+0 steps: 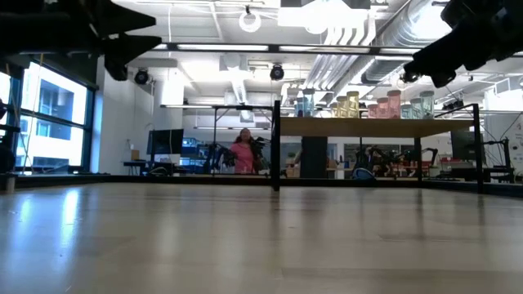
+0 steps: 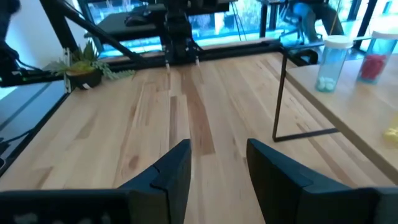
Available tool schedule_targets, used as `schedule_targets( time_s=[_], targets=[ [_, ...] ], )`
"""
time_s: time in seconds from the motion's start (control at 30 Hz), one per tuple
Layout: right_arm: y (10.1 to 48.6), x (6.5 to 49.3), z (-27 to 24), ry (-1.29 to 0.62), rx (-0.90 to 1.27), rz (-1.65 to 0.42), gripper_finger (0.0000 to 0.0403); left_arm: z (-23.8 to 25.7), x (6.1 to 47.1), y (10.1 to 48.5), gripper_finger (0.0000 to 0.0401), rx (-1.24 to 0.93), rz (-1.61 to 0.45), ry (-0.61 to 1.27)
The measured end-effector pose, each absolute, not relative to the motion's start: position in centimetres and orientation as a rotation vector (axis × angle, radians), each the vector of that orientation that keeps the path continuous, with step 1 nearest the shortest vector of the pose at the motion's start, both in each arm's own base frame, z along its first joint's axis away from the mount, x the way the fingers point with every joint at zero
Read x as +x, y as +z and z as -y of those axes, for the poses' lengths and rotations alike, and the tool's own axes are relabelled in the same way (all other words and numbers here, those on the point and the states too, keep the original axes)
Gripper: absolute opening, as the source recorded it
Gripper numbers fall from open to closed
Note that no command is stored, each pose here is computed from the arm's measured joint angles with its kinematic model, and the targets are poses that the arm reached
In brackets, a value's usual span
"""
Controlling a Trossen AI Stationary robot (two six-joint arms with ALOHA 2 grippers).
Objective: Pick and place medicine bottles onto shelf by color
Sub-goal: Return to home position
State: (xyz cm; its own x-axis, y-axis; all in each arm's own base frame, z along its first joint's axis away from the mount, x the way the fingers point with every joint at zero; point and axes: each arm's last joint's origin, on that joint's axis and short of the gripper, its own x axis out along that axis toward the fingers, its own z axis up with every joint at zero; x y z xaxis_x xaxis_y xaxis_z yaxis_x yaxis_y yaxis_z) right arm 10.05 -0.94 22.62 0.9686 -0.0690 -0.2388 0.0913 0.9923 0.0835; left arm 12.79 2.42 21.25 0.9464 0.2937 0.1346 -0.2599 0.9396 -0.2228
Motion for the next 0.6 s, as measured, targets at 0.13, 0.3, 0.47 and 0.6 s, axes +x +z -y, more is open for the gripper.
schedule_targets(
  time_s=[0.13,0.3,0.47,0.6],
  targets=[
    [21.5,9.8,0.9,-0.08,0.092,-0.21,0.0147,-2.1,12.0,20.7,0.0188,-0.177,0.192,0.27],
    [19.8,9.6,0.9,-0.083,0.13,-0.189,0.0147,-2.0,11.3,20.1,0.0188,-0.171,0.2,0.269],
    [18.2,9.5,0.9,-0.081,0.135,-0.153,0.0147,-2.0,11.1,18.8,0.0188,-0.171,0.199,0.273],
    [17.5,9.4,0.9,-0.079,0.118,-0.136,0.0147,-2.0,11.2,18.4,0.0188,-0.171,0.181,0.271]
  ],
)
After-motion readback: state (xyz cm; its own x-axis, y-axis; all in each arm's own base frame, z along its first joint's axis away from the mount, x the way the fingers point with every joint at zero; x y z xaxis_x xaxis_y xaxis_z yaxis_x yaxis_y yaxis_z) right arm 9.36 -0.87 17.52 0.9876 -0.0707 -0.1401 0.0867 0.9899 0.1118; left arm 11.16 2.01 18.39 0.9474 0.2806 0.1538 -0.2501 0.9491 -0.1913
